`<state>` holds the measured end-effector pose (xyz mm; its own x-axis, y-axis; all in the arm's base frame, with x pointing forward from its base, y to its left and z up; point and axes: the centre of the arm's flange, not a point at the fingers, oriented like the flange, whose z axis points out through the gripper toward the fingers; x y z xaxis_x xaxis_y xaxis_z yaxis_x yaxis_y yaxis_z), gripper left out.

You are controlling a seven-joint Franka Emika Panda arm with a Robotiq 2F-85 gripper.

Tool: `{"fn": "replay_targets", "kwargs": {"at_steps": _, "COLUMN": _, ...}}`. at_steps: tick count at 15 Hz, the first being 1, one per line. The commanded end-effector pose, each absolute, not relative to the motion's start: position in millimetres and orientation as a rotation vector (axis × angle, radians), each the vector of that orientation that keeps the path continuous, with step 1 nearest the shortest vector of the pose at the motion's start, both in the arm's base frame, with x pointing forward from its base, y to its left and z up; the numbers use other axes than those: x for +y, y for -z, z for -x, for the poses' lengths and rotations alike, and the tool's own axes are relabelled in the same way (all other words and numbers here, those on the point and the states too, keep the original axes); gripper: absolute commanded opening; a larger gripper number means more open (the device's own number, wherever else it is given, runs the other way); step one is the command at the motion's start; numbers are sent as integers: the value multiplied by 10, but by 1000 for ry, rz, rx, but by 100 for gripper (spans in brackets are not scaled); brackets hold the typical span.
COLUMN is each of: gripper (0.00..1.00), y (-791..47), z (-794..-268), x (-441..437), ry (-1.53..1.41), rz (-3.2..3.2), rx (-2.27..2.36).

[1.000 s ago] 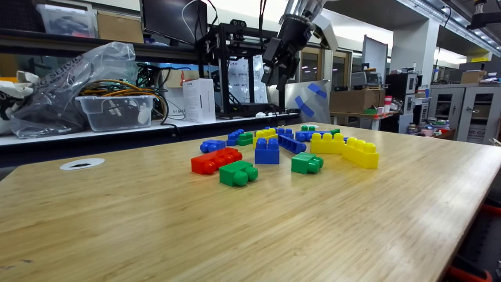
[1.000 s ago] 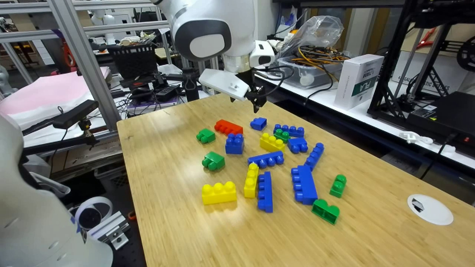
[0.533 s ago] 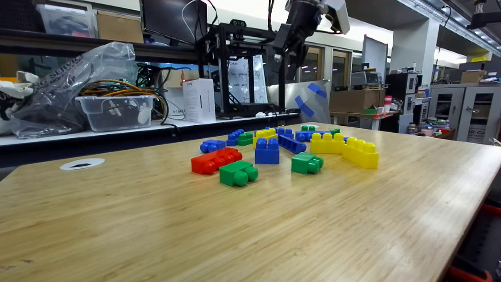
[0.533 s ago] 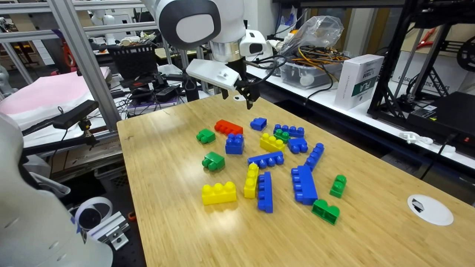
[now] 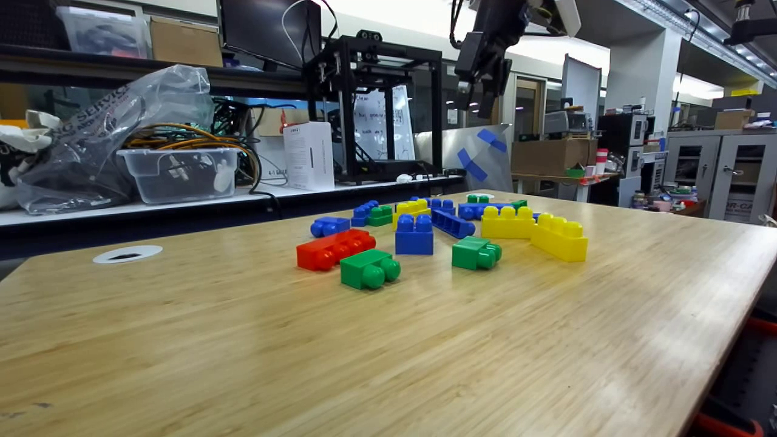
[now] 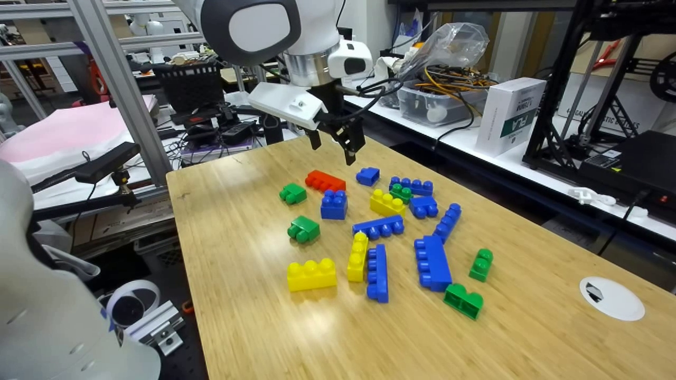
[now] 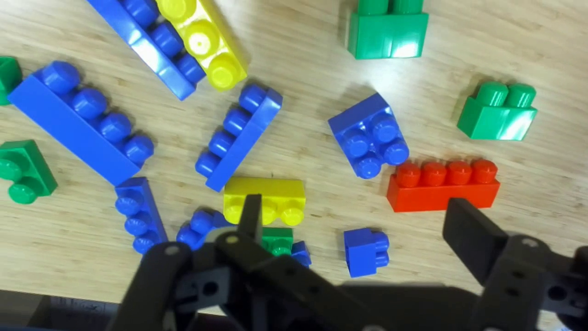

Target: Flip the upside down blue block on the table.

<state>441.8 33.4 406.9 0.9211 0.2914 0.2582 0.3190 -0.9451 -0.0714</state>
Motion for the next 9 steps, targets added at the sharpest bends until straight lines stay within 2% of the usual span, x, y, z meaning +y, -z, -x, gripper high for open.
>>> {"fn": "replay_targets", "kwargs": {"at_steps": 1, "gripper": 100, "y": -4129, "z": -4198, "x": 313, "ry": 335, "rz": 3001, "rx": -451}}
{"fn": "replay_targets", "kwargs": {"at_steps": 5, "gripper": 100, "y": -4155, "z": -4019, "x": 302, "ry": 324, "rz": 3020, "rx": -480}}
{"fn": "replay_targets", "kwargs": {"at_steps": 6, "gripper": 100, "y": -4149, "z": -4156, "x": 323, "ry": 333, "rz": 3005, "rx": -469}}
{"fn": "replay_targets", "kwargs": {"at_steps": 9, "gripper": 100, "y": -4156, "z": -4078, "x": 318, "ry": 336, "rz": 3008, "rx": -476}}
